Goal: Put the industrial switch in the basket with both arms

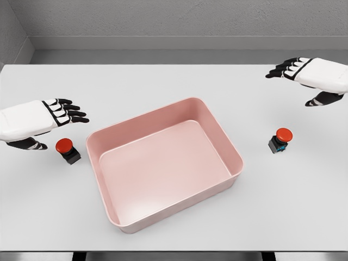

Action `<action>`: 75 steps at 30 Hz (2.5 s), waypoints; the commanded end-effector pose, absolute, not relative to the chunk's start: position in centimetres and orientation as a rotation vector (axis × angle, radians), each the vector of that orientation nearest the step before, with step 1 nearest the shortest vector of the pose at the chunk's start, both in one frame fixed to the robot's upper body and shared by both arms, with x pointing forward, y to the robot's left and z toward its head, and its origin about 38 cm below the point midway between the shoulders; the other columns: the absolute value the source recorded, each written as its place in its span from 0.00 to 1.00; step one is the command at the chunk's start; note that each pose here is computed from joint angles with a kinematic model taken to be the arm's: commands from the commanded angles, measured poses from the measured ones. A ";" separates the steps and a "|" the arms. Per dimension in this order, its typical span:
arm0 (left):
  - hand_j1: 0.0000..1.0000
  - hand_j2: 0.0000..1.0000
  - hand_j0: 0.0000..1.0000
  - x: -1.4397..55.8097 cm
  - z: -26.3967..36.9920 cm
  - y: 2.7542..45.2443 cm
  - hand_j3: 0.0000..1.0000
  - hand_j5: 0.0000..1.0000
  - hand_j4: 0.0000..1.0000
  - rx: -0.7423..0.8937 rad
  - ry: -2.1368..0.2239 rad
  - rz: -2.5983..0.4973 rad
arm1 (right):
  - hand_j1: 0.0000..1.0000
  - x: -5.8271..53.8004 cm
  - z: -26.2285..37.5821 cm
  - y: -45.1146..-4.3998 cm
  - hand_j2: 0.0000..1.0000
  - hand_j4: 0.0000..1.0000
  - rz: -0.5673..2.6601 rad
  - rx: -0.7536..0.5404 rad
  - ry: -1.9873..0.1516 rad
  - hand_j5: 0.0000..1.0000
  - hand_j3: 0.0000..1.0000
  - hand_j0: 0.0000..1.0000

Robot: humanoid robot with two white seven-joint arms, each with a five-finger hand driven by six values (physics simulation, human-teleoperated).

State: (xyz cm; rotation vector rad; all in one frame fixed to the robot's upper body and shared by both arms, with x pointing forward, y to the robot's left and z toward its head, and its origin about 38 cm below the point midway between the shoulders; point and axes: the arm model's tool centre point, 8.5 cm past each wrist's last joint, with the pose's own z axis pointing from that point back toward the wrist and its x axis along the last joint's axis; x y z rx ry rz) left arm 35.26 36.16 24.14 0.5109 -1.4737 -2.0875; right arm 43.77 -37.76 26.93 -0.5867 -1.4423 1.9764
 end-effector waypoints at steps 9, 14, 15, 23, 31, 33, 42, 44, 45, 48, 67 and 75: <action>1.00 1.00 1.00 35.4 23.3 36.0 1.00 1.00 1.00 0.528 -1.452 -2.110 | 1.00 43.1 24.2 -38.9 1.00 1.00 1.998 -0.529 -1.337 1.00 1.00 1.00; 1.00 1.00 1.00 36.8 21.0 38.7 1.00 1.00 1.00 0.571 -1.357 -2.051 | 1.00 42.5 22.1 -38.5 1.00 1.00 2.031 -0.467 -1.289 1.00 1.00 1.00; 1.00 1.00 1.00 36.9 20.6 39.1 1.00 1.00 1.00 0.573 -1.342 -2.037 | 1.00 42.5 22.0 -38.4 1.00 1.00 2.034 -0.460 -1.287 1.00 1.00 1.00; 0.99 0.99 0.99 37.3 18.5 37.9 0.99 0.99 0.99 0.569 -1.341 -2.049 | 1.00 41.9 20.5 -38.2 1.00 1.00 2.046 -0.419 -1.257 1.00 1.00 1.00; 0.91 0.91 0.91 37.1 18.9 37.1 0.91 0.91 0.91 0.570 -1.381 -2.055 | 1.00 41.4 19.4 -37.9 1.00 1.00 2.053 -0.381 -1.238 1.00 1.00 1.00; 0.91 0.91 0.91 36.8 18.4 37.2 0.91 0.91 0.91 0.558 -1.372 -2.055 | 1.00 41.3 19.1 -37.8 1.00 1.00 2.053 -0.373 -1.237 1.00 1.00 1.00; 0.93 0.93 0.93 36.7 18.2 37.9 0.93 0.93 0.93 0.561 -1.342 -2.059 | 1.00 40.8 18.9 -36.8 1.00 1.00 2.066 -0.349 -1.264 1.00 1.00 1.00; 0.93 0.93 0.93 36.7 18.3 37.9 0.93 0.93 0.93 0.563 -1.344 -2.059 | 1.00 40.7 19.0 -36.4 1.00 1.00 2.072 -0.341 -1.277 1.00 1.00 1.00; 0.93 0.93 0.93 36.7 18.3 37.8 0.93 0.93 0.93 0.563 -1.345 -2.060 | 1.00 40.5 18.9 -36.1 1.00 1.00 2.077 -0.333 -1.281 1.00 1.00 1.00; 0.93 0.93 0.93 36.6 18.3 37.8 0.93 0.93 0.93 0.563 -1.347 -2.061 | 0.97 40.4 18.6 -36.2 0.97 0.97 2.075 -0.327 -1.277 0.97 0.97 0.97; 0.86 0.86 0.86 35.9 17.9 37.6 0.86 0.86 0.86 0.551 -1.374 -2.049 | 0.64 40.1 18.0 -36.7 0.64 0.64 2.071 -0.318 -1.252 0.64 0.64 0.64; 0.87 0.87 0.87 35.7 17.6 37.7 0.87 0.87 0.87 0.542 -1.364 -2.050 | 0.52 40.1 18.1 -36.7 0.52 0.52 2.074 -0.317 -1.248 0.52 0.52 0.52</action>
